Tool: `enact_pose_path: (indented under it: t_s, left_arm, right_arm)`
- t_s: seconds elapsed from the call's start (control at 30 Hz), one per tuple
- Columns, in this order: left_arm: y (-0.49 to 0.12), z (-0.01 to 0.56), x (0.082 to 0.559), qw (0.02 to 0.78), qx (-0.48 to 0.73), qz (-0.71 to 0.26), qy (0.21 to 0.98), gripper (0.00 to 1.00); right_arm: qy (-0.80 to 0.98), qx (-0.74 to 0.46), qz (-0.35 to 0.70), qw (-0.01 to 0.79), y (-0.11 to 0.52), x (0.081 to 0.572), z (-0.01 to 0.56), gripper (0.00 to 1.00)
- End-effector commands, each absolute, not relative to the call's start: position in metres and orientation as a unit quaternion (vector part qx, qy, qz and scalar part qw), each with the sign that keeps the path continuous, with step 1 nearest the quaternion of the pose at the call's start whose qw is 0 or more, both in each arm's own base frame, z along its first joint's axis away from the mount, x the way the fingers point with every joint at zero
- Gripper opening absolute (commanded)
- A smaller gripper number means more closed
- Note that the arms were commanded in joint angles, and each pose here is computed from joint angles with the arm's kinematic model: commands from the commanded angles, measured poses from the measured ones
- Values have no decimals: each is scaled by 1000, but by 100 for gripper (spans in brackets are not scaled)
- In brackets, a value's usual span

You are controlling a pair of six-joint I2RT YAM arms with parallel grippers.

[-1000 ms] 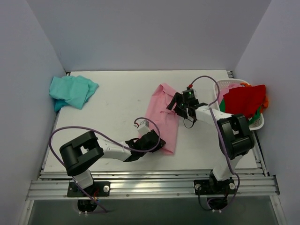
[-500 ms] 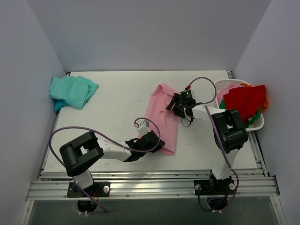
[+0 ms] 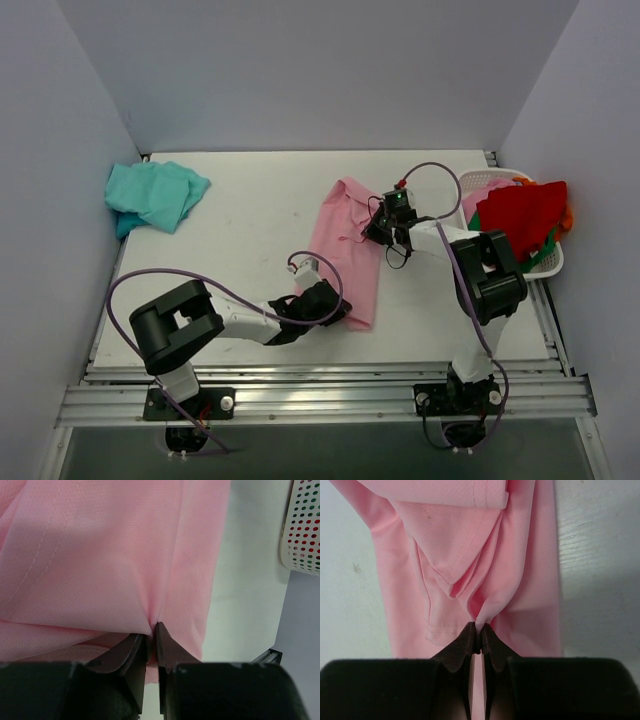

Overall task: Fold and stack the t-shirts
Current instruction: Rotate the tshirt 270 degrees

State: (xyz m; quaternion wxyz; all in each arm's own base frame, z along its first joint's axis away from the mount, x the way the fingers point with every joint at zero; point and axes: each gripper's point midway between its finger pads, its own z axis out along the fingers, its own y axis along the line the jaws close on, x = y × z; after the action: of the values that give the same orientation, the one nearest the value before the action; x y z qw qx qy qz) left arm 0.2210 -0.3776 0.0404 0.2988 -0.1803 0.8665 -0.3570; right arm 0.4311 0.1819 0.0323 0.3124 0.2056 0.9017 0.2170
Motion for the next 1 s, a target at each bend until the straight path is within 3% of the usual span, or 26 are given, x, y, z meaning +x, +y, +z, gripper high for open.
enact_pose_path:
  t_s: [0.0,0.33,0.47,0.5,0.53,0.77,0.8,0.83,0.9,0.93,0.97]
  left_arm:
    - [-386,49,227,302,-185,-377,856,20]
    - [-378,44,220,298,-179,-374,860,16]
    - [-375,44,214,295,-168,-377,862,14]
    - [-374,41,211,292,-164,-374,865,14]
    - [-373,40,208,290,-159,-374,866,13]
    - [-361,26,196,284,-139,-356,879,11]
    - [-359,24,196,284,-137,-352,881,11]
    - [-358,23,195,285,-134,-349,883,10]
    - [-353,18,192,282,-129,-341,887,9]
    - [-351,16,190,282,-126,-339,889,9]
    - [-348,12,188,278,-124,-333,892,9]
  right_arm:
    - [897,206,221,324,185,445,41,1]
    - [888,212,227,339,189,482,61,0]
    - [879,216,222,363,184,531,78,0]
    - [865,215,232,390,186,556,105,0]
    - [875,221,218,371,181,564,83,0]
    - [845,273,239,392,128,660,76,2]
    - [842,280,243,392,122,665,73,6]
    - [836,292,247,393,116,672,70,33]
    - [828,310,241,401,95,678,69,69]
    - [824,315,239,405,90,679,72,99]
    - [824,319,237,404,85,678,70,100]
